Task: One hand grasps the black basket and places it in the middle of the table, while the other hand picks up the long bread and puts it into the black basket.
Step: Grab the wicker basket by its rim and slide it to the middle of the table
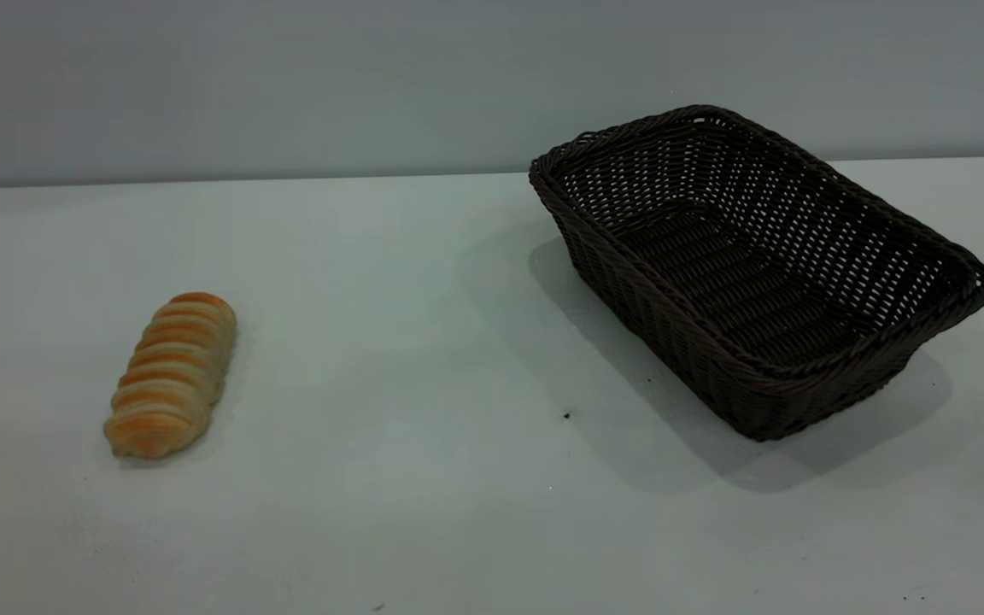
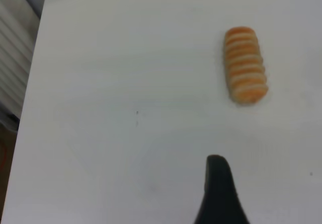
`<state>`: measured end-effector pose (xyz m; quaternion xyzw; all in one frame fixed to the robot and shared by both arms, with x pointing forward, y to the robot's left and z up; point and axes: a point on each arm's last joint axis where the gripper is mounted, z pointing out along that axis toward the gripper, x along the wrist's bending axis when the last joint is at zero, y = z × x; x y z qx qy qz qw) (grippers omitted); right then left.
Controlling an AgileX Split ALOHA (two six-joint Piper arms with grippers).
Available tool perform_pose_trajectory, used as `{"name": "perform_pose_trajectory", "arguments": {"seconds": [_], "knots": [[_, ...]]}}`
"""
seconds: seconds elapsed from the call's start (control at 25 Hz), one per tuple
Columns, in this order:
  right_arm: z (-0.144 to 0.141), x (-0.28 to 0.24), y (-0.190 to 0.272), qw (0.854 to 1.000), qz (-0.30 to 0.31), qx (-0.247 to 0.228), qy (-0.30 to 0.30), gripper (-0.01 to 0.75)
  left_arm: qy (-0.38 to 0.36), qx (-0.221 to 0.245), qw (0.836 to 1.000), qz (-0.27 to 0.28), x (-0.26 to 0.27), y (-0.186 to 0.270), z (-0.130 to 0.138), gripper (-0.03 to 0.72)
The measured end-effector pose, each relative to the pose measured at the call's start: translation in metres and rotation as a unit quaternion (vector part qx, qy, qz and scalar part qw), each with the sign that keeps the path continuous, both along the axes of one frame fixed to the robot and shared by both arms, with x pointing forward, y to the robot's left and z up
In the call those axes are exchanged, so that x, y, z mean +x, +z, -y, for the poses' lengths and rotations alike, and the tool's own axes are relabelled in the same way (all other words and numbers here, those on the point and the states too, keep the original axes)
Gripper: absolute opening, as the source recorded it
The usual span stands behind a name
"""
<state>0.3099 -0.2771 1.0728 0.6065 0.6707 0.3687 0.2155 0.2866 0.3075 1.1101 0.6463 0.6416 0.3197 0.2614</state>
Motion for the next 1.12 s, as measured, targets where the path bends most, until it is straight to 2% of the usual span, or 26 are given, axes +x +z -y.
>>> {"name": "perform_pose_trajectory", "arguments": {"seconds": [0.2, 0.4, 0.6, 0.88, 1.12], "knots": [[-0.013, 0.065, -0.015, 0.994, -0.086, 0.070, -0.009, 0.552, -0.006, -0.007, 1.000, -0.024, 0.055, 0.004, 0.000, 0.545], [-0.022, 0.130, -0.052, 0.972, -0.183, 0.134, -0.057, 0.550, -0.008, -0.009, 0.998, -0.059, 0.093, -0.009, 0.000, 0.543], [-0.029, 0.177, -0.114, 0.927, -0.289, 0.200, -0.131, 0.550, -0.008, -0.010, 0.996, -0.084, 0.108, -0.017, -0.001, 0.535], [-0.034, 0.231, -0.167, 0.880, -0.327, 0.265, -0.219, 0.550, -0.009, -0.010, 0.997, -0.075, 0.111, -0.017, -0.001, 0.531], [-0.037, 0.252, -0.192, 0.840, -0.349, 0.313, -0.274, 0.545, -0.009, -0.011, 0.997, -0.075, 0.111, -0.017, 0.000, 0.530]]}}
